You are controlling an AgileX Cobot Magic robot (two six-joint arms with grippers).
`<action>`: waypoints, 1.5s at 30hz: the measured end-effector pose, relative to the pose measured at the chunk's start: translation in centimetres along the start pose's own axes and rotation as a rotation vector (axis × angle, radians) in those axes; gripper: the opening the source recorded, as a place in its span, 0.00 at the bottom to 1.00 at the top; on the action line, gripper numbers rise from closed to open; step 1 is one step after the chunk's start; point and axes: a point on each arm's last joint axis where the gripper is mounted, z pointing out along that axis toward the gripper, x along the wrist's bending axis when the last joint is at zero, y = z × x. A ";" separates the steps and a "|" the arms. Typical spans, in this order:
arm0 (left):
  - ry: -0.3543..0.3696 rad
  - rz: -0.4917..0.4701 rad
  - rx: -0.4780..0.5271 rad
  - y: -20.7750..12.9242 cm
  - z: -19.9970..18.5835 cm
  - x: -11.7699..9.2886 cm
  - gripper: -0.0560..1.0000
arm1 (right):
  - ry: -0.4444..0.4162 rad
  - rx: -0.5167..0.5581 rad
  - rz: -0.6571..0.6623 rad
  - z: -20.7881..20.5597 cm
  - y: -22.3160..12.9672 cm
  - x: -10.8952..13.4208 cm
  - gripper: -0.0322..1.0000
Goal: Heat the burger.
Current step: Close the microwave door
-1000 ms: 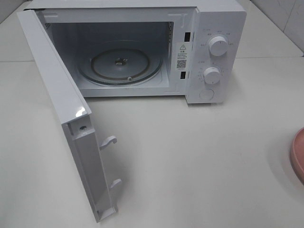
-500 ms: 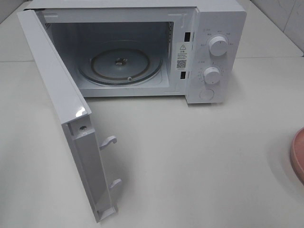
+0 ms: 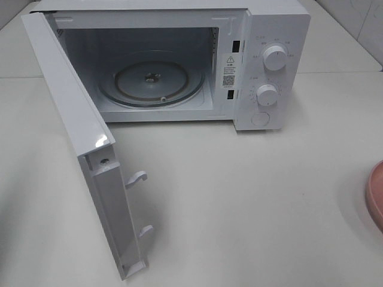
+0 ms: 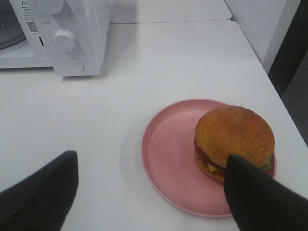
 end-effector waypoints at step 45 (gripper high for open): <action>-0.674 -0.064 0.078 -8.4 16.1 -11.0 0.05 | 0.000 0.000 0.000 0.0 0.0 0.0 0.77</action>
